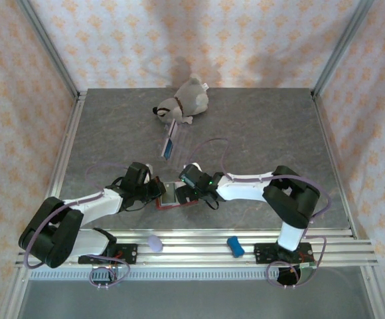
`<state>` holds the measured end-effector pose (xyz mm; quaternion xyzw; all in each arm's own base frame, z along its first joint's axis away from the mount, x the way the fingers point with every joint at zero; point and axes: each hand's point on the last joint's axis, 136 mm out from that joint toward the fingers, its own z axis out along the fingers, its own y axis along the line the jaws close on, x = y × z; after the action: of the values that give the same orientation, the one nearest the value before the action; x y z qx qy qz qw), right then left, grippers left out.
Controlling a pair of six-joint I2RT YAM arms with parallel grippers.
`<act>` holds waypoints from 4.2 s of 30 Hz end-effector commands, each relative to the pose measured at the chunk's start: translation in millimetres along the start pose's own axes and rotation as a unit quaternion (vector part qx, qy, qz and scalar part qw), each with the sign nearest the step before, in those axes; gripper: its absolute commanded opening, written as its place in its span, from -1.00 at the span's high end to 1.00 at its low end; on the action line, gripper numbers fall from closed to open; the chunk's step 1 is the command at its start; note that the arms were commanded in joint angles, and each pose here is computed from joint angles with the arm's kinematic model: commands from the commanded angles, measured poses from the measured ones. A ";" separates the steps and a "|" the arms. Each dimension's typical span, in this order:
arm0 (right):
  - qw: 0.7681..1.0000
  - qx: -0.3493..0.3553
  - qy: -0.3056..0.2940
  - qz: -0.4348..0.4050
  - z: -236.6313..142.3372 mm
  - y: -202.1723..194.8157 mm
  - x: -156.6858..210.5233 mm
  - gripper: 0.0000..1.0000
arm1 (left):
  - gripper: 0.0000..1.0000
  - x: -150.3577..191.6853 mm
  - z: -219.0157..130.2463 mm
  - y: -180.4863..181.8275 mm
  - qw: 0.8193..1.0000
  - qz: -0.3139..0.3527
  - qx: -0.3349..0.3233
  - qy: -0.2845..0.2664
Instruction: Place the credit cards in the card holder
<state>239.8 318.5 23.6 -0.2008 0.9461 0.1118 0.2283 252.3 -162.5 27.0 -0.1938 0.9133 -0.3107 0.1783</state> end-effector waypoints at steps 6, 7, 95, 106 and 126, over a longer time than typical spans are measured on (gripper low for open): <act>0.999 0.043 -0.002 0.005 0.2 -20.2 7.0 -0.99 | 1.00 5.8 -1.2 18.1 0.999 0.006 -0.046 0.012; 1.000 0.027 0.000 0.003 -3.0 -13.9 5.2 -0.99 | 1.00 5.7 -2.3 14.5 0.999 0.008 -0.037 0.011; 0.971 -0.207 0.069 0.097 3.0 31.6 18.2 1.00 | 0.05 26.9 9.0 -72.6 0.991 0.063 0.110 0.029; 0.974 -0.178 0.045 0.130 -5.2 2.0 13.9 0.93 | 0.04 34.7 28.0 -41.5 0.996 0.045 0.073 0.034; 0.982 -0.152 0.004 0.115 -39.7 -14.5 9.5 0.07 | 0.37 33.5 26.6 -27.8 0.998 0.016 0.052 0.020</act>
<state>219.1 282.0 33.2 -0.1052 0.9460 0.2604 0.1618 254.0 -227.2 44.2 -0.1375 0.8847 -0.3995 0.1970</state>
